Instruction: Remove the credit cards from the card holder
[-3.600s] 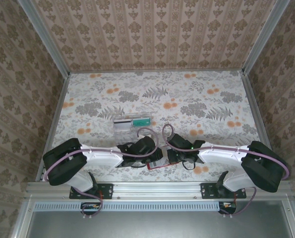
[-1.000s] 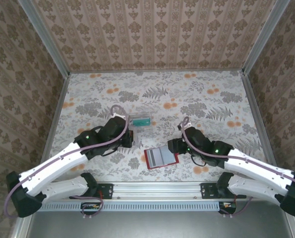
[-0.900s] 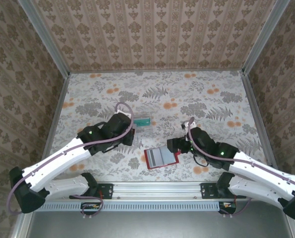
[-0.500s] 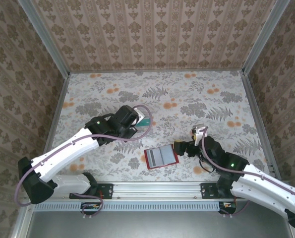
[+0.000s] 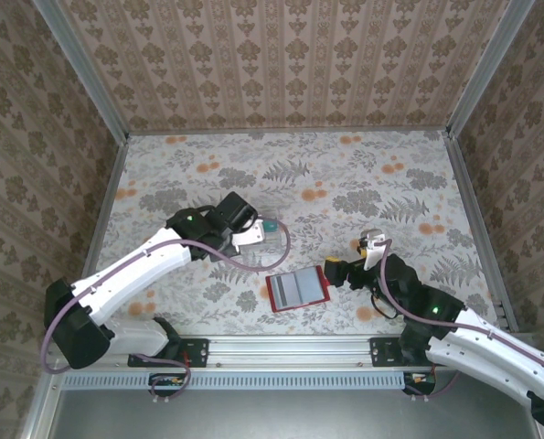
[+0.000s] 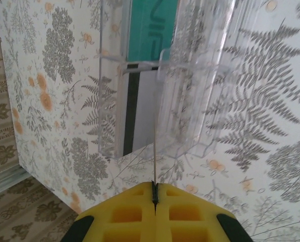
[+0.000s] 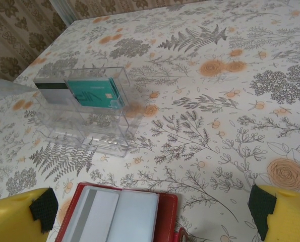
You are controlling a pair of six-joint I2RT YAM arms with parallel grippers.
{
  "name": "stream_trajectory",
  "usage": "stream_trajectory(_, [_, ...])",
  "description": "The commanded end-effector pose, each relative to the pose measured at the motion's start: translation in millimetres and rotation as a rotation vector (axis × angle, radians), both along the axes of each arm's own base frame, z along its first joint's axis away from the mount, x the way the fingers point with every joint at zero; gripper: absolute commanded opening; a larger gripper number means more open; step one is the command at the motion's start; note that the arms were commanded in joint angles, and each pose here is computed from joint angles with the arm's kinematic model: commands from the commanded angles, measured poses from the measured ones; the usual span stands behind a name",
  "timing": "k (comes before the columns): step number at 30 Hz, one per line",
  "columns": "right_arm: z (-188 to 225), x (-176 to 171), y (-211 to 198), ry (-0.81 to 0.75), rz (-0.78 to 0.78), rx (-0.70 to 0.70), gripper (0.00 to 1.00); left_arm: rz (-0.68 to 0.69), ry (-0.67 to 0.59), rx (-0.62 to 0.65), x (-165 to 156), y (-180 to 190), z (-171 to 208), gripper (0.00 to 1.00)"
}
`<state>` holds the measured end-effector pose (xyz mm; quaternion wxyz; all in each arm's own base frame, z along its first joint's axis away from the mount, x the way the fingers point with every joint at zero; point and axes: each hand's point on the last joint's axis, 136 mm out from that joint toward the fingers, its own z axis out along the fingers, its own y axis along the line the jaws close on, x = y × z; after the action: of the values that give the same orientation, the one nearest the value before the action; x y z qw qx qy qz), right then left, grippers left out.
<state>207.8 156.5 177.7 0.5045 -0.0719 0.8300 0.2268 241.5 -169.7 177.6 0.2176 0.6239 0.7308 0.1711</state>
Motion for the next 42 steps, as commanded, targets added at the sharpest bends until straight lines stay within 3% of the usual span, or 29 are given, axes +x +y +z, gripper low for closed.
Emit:
stream_trajectory(1, [-2,2,-6,-0.015,-0.024,-0.012,1.00,-0.084,0.006,0.042,8,3,-3,0.00])
stream_trajectory(11, [-5,4,-8,-0.007,-0.039,-0.019,1.00,-0.168,0.025,0.074,20,-11,-28,0.00])
stream_trajectory(42, [-6,3,-8,0.005,-0.034,-0.007,1.00,-0.093,0.022,0.057,45,-3,-61,0.00])
